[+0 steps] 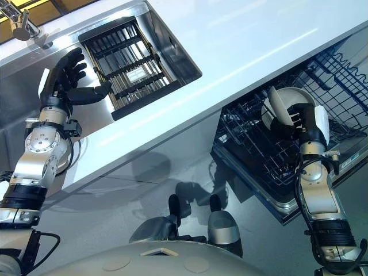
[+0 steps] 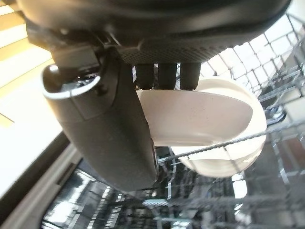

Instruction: Pick up plates and place into dishwasher.

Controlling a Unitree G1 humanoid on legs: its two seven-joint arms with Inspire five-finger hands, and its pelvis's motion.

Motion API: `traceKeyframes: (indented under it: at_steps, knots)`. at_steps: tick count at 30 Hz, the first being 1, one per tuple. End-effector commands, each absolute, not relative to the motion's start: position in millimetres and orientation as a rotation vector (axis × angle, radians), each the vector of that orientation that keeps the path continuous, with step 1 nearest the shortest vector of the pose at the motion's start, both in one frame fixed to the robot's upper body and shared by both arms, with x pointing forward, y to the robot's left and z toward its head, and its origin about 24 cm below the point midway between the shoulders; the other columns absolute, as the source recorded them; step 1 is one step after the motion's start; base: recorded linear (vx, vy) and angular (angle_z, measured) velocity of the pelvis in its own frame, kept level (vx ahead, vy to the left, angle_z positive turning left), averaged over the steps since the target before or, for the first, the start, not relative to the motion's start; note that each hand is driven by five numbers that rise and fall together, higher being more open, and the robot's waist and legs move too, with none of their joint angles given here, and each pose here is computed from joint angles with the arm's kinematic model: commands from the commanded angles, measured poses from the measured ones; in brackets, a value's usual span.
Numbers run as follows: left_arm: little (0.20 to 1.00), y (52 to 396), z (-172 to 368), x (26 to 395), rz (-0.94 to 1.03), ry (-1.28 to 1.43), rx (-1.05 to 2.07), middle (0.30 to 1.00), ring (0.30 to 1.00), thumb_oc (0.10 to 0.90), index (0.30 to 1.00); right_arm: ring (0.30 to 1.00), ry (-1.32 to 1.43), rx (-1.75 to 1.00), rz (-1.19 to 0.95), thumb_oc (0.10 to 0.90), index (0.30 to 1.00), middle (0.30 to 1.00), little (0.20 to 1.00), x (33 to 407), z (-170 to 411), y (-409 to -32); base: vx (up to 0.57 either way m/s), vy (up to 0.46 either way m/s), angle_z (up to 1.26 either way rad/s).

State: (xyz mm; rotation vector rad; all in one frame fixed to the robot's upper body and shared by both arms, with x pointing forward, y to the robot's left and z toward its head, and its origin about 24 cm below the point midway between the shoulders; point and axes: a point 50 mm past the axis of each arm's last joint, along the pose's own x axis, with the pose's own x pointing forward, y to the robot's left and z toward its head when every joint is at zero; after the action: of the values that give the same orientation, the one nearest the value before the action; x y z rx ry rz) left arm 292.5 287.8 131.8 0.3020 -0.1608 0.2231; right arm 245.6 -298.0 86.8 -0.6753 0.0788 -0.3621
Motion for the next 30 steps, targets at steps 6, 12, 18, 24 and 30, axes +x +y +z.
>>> traceKeyframes:
  at_steps: [6,12,18,24,30]
  knots:
    - [0.900,290.4,181.5,288.7,0.258,-0.406,0.358,0.900,0.900,0.800,0.900,0.300,-0.090,-0.544,-0.248,0.100,0.300,0.300,0.200,258.0,126.8,-287.3,0.00,-0.004,0.03]
    - [0.900,290.0,179.2,288.6,0.249,-0.404,0.366,0.900,0.900,0.800,0.900,0.300,0.021,-0.405,-0.158,0.100,0.300,0.300,0.200,259.0,100.4,-278.1,0.00,-0.014,0.03]
    - [0.900,287.5,178.0,290.3,0.226,-0.398,0.375,0.900,0.900,0.800,0.900,0.300,0.171,-0.431,-0.136,0.100,0.300,0.300,0.200,258.1,70.5,-281.4,0.01,-0.022,0.05]
    - [0.900,278.3,178.9,296.2,0.198,-0.397,0.380,0.900,0.900,0.800,0.900,0.300,0.225,-0.492,-0.178,0.100,0.300,0.300,0.200,266.5,57.3,-282.1,0.01,-0.014,0.04]
    - [0.900,262.7,184.5,309.0,0.140,-0.397,0.374,0.900,0.900,0.800,0.900,0.300,0.263,-0.554,-0.303,0.100,0.300,0.300,0.200,294.4,54.7,-281.6,0.03,-0.010,0.13]
